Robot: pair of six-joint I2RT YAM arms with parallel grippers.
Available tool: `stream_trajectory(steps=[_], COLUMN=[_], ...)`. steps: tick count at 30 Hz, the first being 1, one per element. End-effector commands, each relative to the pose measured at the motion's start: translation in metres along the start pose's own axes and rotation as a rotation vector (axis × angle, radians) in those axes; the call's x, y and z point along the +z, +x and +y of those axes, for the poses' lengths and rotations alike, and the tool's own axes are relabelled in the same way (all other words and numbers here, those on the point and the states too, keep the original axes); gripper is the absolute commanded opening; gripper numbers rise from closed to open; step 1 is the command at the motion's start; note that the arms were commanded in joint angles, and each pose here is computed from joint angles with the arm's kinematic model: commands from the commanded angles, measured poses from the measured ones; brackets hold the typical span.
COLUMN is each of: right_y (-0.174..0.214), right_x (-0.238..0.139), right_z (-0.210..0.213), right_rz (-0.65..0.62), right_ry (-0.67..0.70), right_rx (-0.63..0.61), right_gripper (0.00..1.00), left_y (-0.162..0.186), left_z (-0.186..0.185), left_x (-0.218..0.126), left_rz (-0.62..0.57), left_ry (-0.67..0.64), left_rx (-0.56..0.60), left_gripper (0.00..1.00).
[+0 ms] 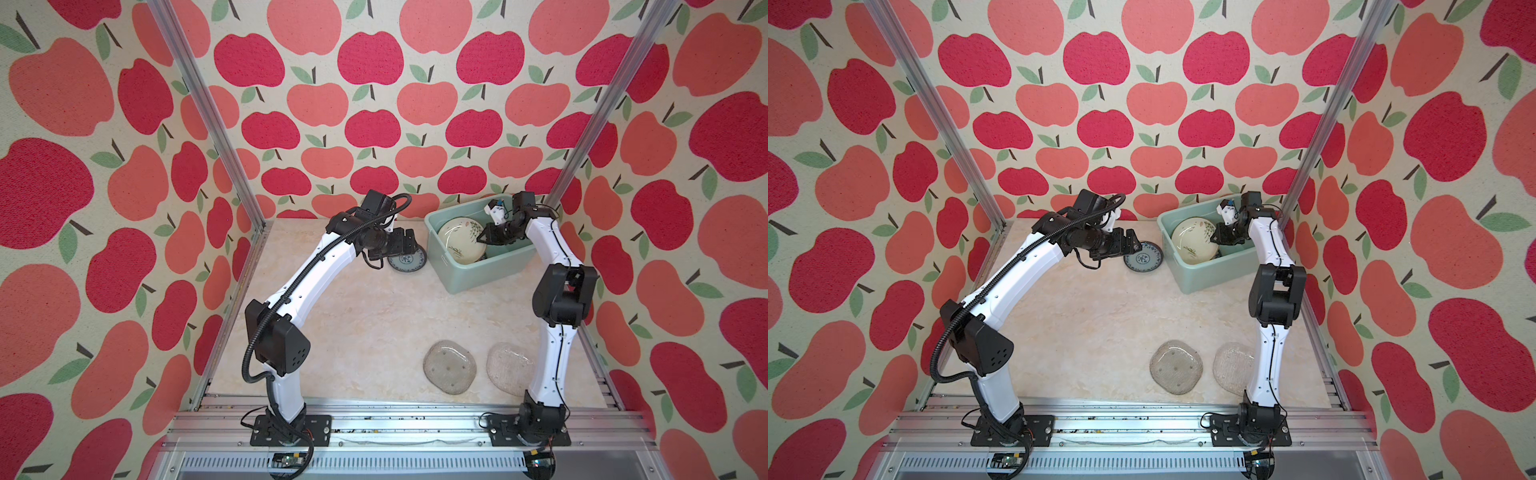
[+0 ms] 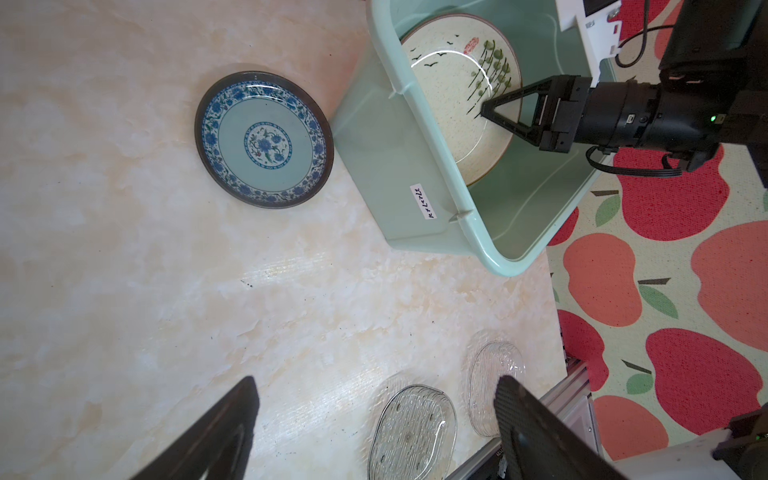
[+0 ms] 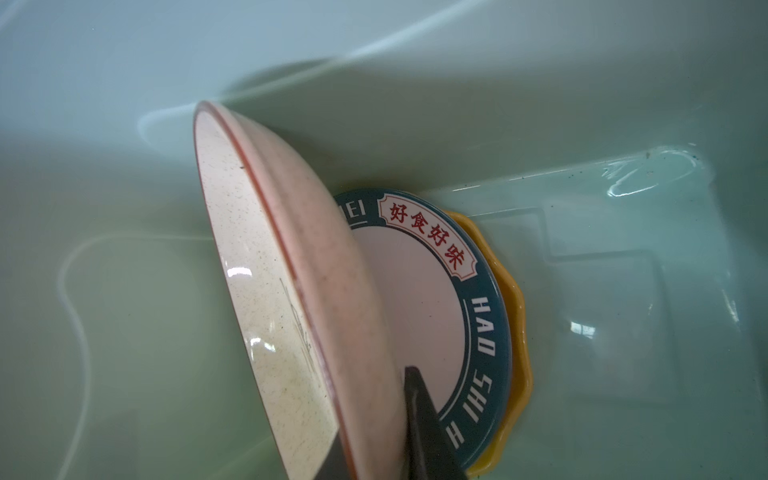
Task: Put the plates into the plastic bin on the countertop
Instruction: 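Lower the beige plate into the bin with right gripper while left reaches blue plate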
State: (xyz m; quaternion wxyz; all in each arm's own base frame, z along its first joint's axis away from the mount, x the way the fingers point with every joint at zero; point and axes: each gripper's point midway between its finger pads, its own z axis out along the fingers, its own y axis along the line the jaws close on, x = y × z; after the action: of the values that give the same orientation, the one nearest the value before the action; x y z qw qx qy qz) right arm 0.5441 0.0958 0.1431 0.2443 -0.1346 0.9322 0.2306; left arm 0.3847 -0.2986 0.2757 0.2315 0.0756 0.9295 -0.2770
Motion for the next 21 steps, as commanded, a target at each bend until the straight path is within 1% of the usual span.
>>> stream_trajectory(steps=[1,7,17,21], right_y=[-0.016,-0.009,0.000,0.004], right_x=[-0.009,0.001,0.012,0.017], right_z=[0.012,0.000,-0.012,-0.016], right_rz=[-0.045,-0.017,0.008,0.020], right_ry=[-0.048,-0.001,0.037,0.046], right_rx=[-0.046,-0.025,-0.004,0.003], right_gripper=[0.00,0.03,0.08,0.13], left_y=[0.002,-0.003,-0.003,-0.002], left_z=[-0.002,-0.004,-0.006,-0.005], left_x=[0.002,0.003,0.005,0.007], left_rz=[0.026,0.025,0.027,0.032], left_ry=[-0.003,-0.009,-0.018,-0.022], left_rx=[0.018,0.023,0.025,0.021], left_gripper=[0.91,0.91,0.91,0.91])
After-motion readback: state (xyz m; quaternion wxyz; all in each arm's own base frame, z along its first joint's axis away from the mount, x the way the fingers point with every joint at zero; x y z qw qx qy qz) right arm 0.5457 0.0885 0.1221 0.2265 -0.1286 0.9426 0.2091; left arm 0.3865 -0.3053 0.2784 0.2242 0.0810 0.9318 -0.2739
